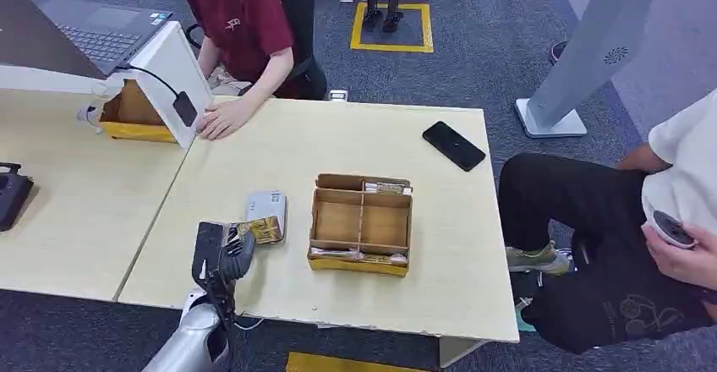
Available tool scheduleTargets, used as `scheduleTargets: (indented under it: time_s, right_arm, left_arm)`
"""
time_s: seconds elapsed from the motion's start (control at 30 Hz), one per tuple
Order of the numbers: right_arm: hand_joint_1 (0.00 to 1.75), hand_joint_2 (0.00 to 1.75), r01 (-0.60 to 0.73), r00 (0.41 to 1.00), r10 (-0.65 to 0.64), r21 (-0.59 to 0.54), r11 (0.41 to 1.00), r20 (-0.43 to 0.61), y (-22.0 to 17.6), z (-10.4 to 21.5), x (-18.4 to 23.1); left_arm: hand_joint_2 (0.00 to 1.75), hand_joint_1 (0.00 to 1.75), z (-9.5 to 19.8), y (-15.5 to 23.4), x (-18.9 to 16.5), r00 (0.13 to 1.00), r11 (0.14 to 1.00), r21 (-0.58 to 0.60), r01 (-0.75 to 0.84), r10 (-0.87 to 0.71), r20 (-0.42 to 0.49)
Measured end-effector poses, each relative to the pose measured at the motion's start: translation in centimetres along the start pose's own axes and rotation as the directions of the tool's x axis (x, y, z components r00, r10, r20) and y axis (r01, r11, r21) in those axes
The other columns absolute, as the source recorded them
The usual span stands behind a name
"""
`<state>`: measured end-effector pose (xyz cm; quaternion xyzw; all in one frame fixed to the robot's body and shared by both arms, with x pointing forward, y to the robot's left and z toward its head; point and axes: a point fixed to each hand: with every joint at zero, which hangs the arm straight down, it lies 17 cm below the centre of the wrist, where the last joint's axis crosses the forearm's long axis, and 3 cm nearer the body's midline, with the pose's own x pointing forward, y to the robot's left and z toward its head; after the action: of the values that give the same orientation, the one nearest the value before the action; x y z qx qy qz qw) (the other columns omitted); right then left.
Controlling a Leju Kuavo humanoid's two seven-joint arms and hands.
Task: Pass the card to the sensor for recognition and then transmit it.
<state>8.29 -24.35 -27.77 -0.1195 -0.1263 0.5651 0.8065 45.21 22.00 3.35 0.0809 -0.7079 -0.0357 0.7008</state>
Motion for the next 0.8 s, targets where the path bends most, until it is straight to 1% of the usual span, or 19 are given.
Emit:
scheduleTargets:
  time_s: [0.13, 0.27, 0.47, 0.57, 0.67, 0.8]
  right_arm:
    - [0.00, 0.00, 0.002, 1.000, -0.002, 0.000, 1.000, 0.000, 0.0, 0.0, 0.0]
    - [0.00, 0.00, 0.003, 1.000, -0.003, 0.000, 1.000, 0.001, 0.0, 0.0, -0.1]
    - [0.00, 0.00, 0.004, 1.000, -0.004, 0.000, 1.000, 0.004, 0.1, 0.0, 0.0]
    - [0.00, 0.00, 0.003, 1.000, -0.003, 0.000, 1.000, 0.005, 0.1, 0.0, 0.0]
    - [0.00, 0.00, -0.001, 1.000, 0.001, 0.001, 1.000, 0.009, 0.1, 0.0, 0.0]
    - [0.00, 0.00, -0.013, 1.000, 0.013, 0.000, 1.000, 0.017, 0.0, 0.0, 0.1]
  left_arm:
    - [1.75, 1.75, 0.7, 0.0, 1.2, 0.999, 0.999, -0.028, -0.044, 0.044, 0.028]
    - [1.75, 1.75, 1.2, 0.5, 3.6, 0.994, 0.997, -0.038, -0.066, 0.068, 0.081]
    - [1.75, 1.75, 1.3, 1.8, 6.5, 0.987, 0.997, -0.042, -0.066, 0.072, 0.143]
    - [1.75, 1.75, 1.1, 2.3, 7.2, 0.987, 0.997, -0.061, -0.052, 0.060, 0.151]
    - [1.75, 1.75, -0.3, 2.8, 7.8, 0.990, 0.996, -0.092, -0.010, 0.023, 0.139]
    - [1.75, 1.75, -4.0, 4.0, 8.7, 0.988, 0.990, -0.110, 0.085, -0.070, 0.138]
